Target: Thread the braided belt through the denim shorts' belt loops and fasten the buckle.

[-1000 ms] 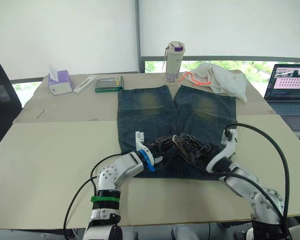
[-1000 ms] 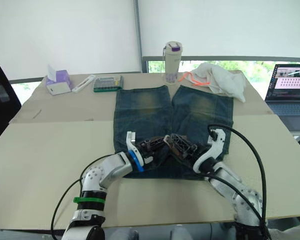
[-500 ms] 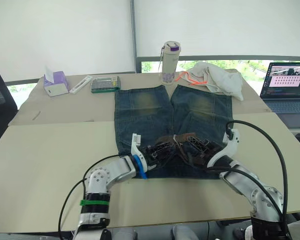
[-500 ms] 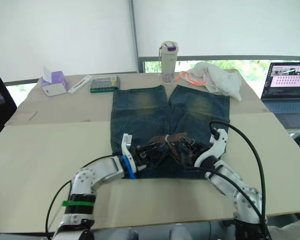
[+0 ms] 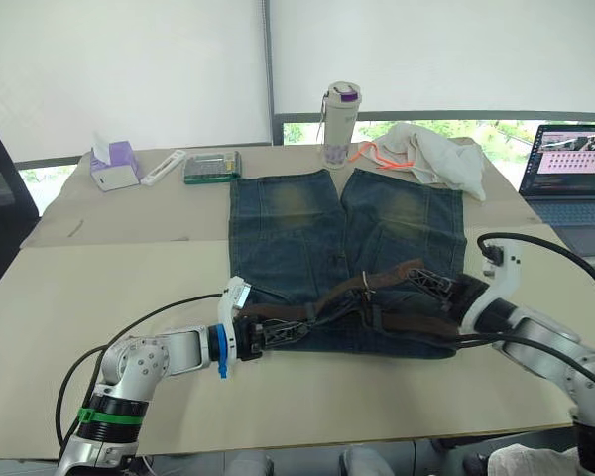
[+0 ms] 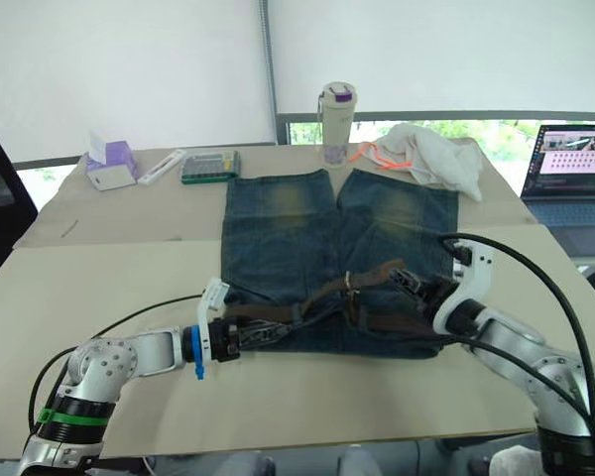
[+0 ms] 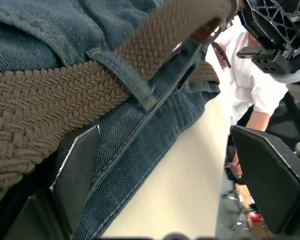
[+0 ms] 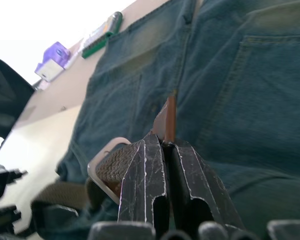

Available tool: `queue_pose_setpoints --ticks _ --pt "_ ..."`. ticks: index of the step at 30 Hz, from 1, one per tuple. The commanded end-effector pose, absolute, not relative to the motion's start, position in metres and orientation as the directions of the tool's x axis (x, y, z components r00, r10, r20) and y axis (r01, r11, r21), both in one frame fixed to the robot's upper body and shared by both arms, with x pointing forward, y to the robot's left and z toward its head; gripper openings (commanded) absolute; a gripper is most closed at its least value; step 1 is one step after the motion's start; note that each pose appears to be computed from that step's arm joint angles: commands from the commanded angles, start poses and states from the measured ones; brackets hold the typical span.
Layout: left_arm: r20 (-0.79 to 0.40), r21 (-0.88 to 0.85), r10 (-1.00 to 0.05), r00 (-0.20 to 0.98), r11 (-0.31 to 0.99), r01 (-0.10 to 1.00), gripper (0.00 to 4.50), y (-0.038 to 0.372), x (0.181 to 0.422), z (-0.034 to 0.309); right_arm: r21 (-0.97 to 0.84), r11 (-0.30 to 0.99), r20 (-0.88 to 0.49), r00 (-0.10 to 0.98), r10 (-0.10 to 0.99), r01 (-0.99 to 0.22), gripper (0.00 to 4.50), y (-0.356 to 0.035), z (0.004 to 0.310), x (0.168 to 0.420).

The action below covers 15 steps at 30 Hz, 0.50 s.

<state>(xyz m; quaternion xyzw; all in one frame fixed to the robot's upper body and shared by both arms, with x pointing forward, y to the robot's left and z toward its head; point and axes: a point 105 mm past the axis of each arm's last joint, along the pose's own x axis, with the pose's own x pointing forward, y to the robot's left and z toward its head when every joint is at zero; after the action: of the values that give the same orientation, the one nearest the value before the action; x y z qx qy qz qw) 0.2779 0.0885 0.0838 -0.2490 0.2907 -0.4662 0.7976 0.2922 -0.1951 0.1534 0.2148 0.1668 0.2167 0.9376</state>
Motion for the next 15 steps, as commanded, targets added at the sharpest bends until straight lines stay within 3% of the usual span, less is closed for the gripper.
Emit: queue_pose_setpoints --ticks 1,5,15 --pt "-0.324 -0.615 -0.845 0.426 0.530 0.584 4.48 0.100 0.279 0.064 0.387 0.852 -0.214 0.864 0.455 -0.353 0.00 -0.212 0.168 0.291" --pt "-0.329 -0.606 -0.845 0.422 0.532 0.592 4.48 0.102 0.277 0.061 0.346 0.853 -0.186 0.862 0.471 -0.391 0.00 -0.220 0.184 0.290" --pt "-0.289 -0.537 -0.899 0.331 0.438 0.721 4.48 0.088 0.260 0.077 0.456 0.691 0.073 0.797 0.599 -0.561 0.00 -0.188 0.260 0.289"
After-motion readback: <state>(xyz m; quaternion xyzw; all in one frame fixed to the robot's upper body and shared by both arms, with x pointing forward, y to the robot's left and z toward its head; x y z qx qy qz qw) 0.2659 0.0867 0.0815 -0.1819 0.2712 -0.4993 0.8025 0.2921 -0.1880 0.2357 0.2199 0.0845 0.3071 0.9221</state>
